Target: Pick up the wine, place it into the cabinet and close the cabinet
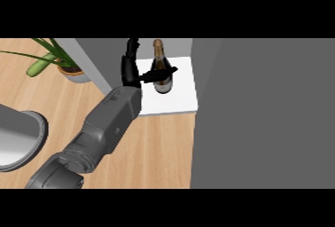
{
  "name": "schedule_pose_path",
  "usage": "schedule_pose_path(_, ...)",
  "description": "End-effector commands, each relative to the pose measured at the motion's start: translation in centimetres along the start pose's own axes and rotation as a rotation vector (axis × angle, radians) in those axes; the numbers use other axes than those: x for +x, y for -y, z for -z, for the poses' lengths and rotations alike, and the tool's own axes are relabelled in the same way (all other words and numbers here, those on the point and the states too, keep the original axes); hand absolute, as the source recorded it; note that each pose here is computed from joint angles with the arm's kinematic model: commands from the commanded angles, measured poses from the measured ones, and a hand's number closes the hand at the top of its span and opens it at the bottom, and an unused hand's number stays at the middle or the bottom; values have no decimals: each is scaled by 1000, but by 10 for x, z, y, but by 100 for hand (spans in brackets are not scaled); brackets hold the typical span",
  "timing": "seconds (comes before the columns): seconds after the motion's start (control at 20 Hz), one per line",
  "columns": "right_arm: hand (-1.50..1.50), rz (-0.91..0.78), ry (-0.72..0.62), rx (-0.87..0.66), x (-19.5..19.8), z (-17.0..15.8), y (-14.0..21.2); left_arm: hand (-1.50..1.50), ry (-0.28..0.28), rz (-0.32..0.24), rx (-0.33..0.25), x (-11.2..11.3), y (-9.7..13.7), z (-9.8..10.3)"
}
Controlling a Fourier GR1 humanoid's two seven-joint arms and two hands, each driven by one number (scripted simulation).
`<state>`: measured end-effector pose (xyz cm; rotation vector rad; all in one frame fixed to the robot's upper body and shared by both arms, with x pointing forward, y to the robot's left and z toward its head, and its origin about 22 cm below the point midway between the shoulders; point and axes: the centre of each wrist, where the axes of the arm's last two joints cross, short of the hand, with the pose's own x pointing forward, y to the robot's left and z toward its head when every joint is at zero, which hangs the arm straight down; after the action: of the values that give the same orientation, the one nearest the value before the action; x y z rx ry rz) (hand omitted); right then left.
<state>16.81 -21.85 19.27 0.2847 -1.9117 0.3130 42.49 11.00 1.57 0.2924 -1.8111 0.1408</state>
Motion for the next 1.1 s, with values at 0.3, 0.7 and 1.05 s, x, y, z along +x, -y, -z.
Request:
schedule_pose_path(0.3, -150, 8, 29, 38, 14, -3, -6, -150, 12, -4, 88, -25, -13, -18)
schedule_pose_path(0.7, -150, 13, 28, 29, 15, -6, -12, -150, 30, -68, -17, -24, -19, -14)
schedule_pose_path(1.05, -150, 21, 24, 18, 10, -12, -10, -150, 29, -108, -71, -26, -14, -19)
